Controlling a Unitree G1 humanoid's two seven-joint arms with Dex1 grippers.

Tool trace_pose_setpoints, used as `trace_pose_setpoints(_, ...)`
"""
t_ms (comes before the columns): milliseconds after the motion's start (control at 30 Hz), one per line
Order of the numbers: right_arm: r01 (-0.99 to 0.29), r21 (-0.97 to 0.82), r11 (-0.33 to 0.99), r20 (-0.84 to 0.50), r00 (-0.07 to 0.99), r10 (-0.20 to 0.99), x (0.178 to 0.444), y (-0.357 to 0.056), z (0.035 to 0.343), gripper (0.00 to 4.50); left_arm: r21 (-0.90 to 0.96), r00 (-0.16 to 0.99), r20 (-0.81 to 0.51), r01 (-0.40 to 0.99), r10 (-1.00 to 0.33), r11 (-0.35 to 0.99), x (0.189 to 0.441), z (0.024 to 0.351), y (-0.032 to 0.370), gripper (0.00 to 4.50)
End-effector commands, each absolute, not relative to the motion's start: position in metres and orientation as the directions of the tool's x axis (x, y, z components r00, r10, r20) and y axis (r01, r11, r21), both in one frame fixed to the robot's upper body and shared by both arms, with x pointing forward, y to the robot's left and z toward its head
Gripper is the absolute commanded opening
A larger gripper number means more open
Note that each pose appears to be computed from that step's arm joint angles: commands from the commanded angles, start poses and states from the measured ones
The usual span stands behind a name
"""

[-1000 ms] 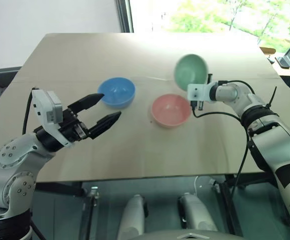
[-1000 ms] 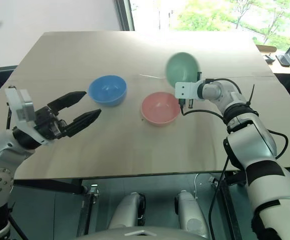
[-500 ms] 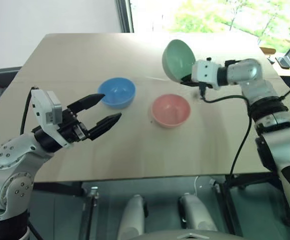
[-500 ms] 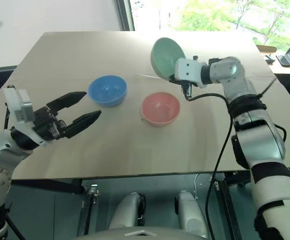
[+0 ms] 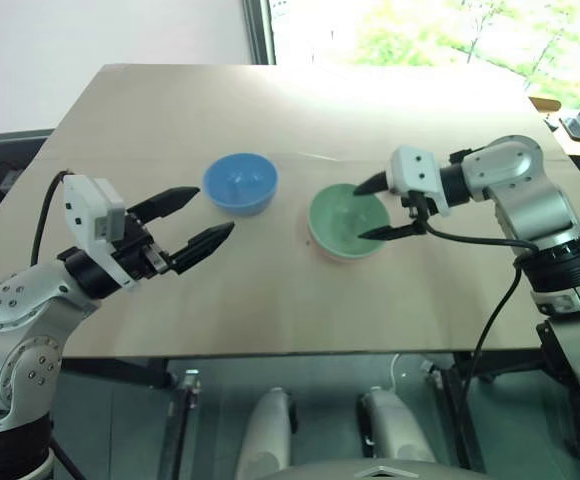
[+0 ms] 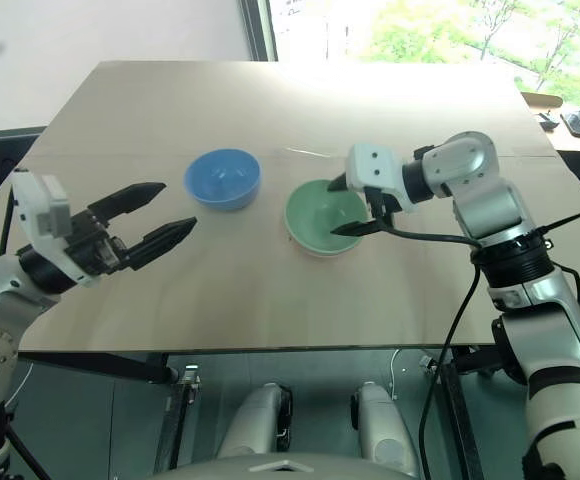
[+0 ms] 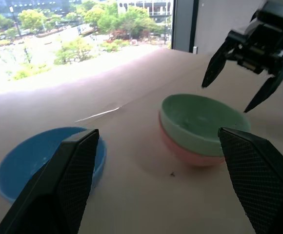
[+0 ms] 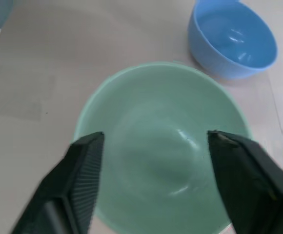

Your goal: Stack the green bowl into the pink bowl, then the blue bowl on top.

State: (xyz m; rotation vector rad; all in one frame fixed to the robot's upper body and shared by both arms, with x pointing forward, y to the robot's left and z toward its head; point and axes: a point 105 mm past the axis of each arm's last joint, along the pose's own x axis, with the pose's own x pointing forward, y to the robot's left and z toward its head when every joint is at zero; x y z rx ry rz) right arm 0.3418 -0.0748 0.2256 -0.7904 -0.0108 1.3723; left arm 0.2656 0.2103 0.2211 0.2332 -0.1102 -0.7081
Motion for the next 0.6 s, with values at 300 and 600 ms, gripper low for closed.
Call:
trace_pose_setpoints(300, -0.862, -0.308, 0.402, 0.005, 0.422, 0.907, 0.304, -0.140, 0.254, 4.29, 0.572, 0.829, -0.241, 0.541, -0.504, 0.617, 0.314, 0.221, 0.205, 4.15)
trace_pose_setpoints(600, -0.801, -0.267, 0.536, 0.071, 0.539, 0.839, 0.288, -0.178, 0.248, 4.29, 0.732, 0.821, -0.367, 0.545, -0.437, 0.410, 0.366, 0.213, 0.197, 4.15)
